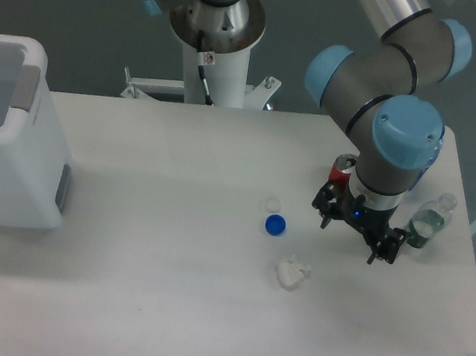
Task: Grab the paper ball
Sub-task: 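Move the open gripper from beside the bottles toward the blue cap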
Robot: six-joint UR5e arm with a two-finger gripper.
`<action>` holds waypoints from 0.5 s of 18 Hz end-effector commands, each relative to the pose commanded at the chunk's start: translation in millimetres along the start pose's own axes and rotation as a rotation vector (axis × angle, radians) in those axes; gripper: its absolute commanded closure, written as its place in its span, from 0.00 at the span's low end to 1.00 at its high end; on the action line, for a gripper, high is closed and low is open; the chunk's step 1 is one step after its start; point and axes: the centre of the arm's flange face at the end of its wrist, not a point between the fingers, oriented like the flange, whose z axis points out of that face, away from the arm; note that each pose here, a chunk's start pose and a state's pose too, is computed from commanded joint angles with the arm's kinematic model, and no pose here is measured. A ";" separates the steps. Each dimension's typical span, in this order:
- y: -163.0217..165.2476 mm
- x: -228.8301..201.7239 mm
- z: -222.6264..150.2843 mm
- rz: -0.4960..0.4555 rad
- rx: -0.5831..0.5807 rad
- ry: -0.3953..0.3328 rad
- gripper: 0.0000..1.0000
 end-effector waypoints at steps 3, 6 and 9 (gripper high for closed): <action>-1.5 1.8 1.5 0.007 -0.001 0.003 0.00; -1.3 8.1 7.5 0.002 -0.005 0.018 0.00; 1.8 23.2 18.7 -0.004 -0.009 0.038 0.00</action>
